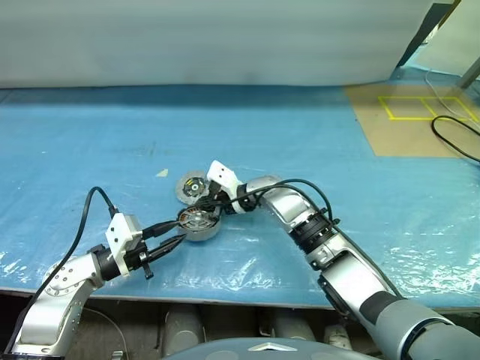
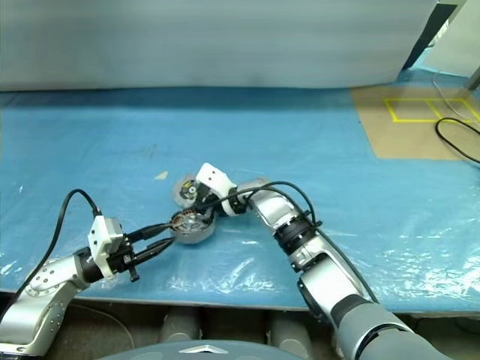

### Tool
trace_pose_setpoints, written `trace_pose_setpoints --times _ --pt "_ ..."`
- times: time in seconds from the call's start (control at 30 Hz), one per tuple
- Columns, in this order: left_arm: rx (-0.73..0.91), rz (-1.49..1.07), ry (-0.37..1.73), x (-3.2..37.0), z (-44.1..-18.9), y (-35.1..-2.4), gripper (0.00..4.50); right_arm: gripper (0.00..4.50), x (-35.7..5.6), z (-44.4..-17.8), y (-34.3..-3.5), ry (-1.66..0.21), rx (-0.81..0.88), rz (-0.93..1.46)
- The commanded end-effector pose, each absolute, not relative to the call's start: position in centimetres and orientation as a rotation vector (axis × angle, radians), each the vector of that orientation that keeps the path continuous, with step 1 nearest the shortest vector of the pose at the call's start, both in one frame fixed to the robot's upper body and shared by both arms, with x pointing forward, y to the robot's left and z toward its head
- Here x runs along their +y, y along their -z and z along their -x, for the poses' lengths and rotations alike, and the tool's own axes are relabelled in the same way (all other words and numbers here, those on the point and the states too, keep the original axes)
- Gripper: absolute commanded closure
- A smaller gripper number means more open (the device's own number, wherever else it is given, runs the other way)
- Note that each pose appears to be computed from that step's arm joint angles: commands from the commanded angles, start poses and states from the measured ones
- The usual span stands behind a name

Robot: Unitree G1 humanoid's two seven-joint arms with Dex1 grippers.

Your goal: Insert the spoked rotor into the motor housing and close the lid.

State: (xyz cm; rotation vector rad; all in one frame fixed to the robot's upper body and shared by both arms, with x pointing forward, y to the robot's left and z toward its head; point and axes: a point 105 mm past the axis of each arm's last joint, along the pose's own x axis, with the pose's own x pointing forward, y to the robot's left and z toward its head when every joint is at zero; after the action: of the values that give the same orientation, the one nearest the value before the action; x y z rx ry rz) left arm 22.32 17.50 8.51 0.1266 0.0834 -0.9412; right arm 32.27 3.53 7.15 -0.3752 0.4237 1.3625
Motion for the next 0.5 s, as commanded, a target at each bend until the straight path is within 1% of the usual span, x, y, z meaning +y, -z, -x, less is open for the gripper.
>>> trace_pose_setpoints --times 0.03,0.17,0.33,0.5 --pt "0.053 -0.145 0.943 17.5 -22.4 -9.1 2.80 4.49 3.0 -30.6 -5.0 -1.423 0.526 0.357" --pt "0.054 -0.145 0.944 17.4 -22.4 -9.1 2.80 4.49 3.3 -31.1 -7.5 -1.450 0.452 0.260" --pt "0.049 -0.145 0.943 17.4 -22.5 -9.1 2.80 4.49 4.1 -30.8 -12.9 -1.532 0.281 0.120" --pt "0.053 -0.149 0.945 17.4 -22.5 -9.1 2.80 4.49 5.2 -30.2 -16.0 -1.576 0.175 0.122"
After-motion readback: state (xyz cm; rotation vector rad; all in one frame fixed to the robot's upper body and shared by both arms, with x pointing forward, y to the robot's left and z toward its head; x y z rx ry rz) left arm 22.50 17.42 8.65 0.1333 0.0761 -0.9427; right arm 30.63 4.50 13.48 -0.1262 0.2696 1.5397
